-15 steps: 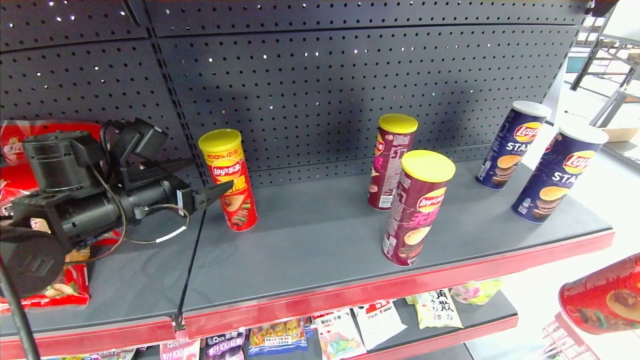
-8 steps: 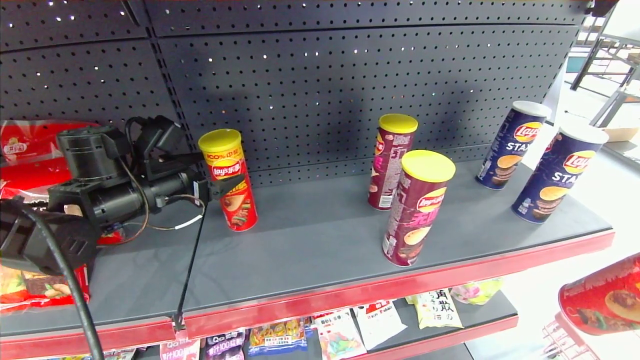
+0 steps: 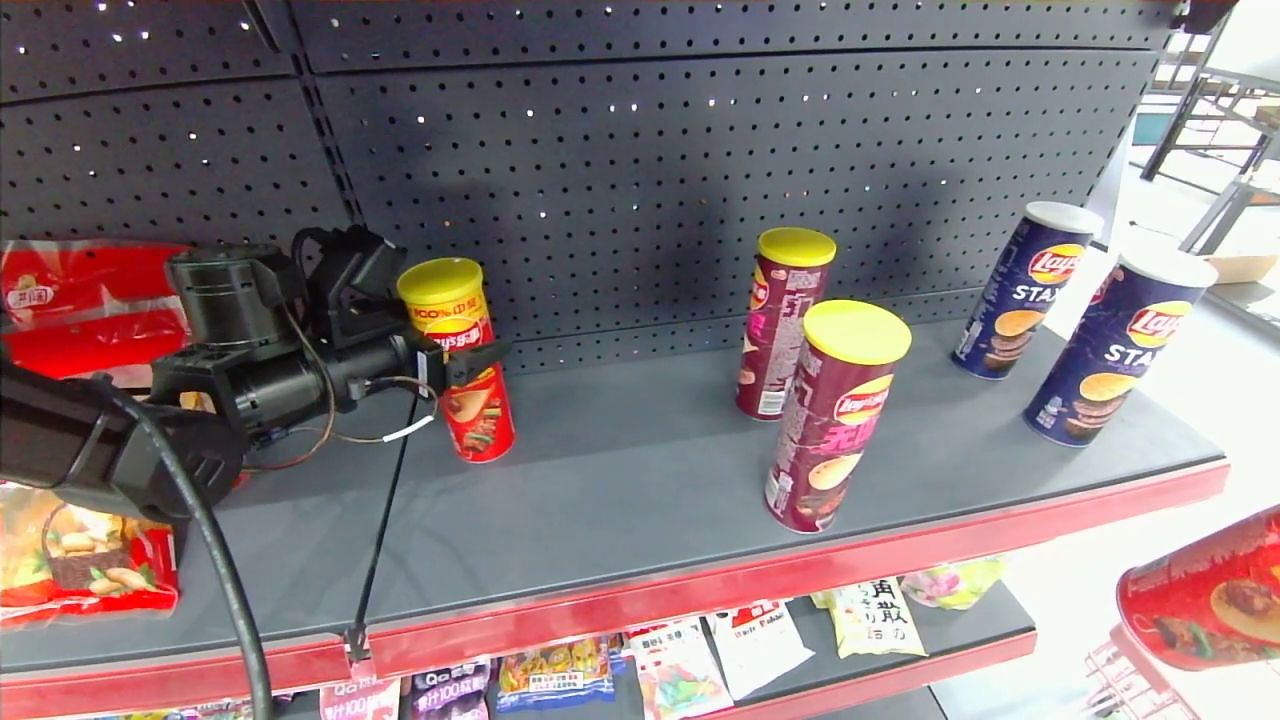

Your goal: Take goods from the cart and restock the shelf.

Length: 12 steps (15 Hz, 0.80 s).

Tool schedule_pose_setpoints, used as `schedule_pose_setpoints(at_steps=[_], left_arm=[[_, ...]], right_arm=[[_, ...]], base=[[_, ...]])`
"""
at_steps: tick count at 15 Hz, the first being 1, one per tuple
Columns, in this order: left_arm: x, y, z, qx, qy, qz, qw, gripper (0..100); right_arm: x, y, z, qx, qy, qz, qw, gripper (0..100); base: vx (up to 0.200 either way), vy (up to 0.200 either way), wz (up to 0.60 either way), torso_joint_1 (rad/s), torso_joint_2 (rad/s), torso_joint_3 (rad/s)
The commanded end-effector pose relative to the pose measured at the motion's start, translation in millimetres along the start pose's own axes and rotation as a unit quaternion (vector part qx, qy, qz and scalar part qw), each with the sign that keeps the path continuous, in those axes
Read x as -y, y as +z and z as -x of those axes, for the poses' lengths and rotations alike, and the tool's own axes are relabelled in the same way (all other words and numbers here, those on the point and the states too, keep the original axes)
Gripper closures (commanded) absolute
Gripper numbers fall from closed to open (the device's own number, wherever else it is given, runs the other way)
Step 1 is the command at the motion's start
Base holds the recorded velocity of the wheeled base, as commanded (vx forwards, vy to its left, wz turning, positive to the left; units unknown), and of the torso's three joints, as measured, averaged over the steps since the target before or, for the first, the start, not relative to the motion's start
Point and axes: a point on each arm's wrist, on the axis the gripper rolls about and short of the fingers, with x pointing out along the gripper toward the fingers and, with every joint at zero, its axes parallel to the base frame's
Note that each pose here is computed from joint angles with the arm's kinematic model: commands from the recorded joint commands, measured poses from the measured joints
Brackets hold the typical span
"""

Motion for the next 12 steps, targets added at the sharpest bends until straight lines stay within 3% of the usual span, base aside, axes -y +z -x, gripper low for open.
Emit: schedule_pose_setpoints(at_steps=[1,2,3,9,11,12], left_arm=[[0.5,-4.5,-4.4,-0.005,-0.002,0.001,1.0000,0],[0.2,-6.4,-5.9,-0.001,-0.002,-0.001,1.0000,0],[0.3,-5.2,-6.7,0.007,-0.001,-0.002,1.0000,100],[16.1,-8.8,10.0,-0.004,-0.030,0.006,0.9995,100],[26.1,-3.9,30.2,0.001,-0.058,0.021,0.9981,100],[33.3,0.7,46.9,0.004,-0.060,0.038,0.9975,100]], right_arm=[[0.0,0.0,-0.4,-0.001,0.000,0.000,1.000,100],[0.1,0.4,-0.3,0.000,0.000,-0.001,1.000,100],[0.1,0.4,-0.3,0.000,0.000,-0.001,1.000,100],[0.0,0.0,-0.7,-0.002,0.000,-0.001,1.000,100],[0.0,-0.2,-0.7,-0.003,0.000,-0.001,1.000,100],[0.0,0.0,-1.7,-0.004,0.001,-0.001,1.000,100]], base=[[0.000,0.000,0.00,0.000,0.00,0.000],[0.000,0.000,0.00,0.000,0.00,0.000],[0.000,0.000,0.00,0.000,0.00,0.000],[0.000,0.000,0.00,0.000,0.00,0.000],[0.000,0.000,0.00,0.000,0.00,0.000],[0.000,0.000,0.00,0.000,0.00,0.000]])
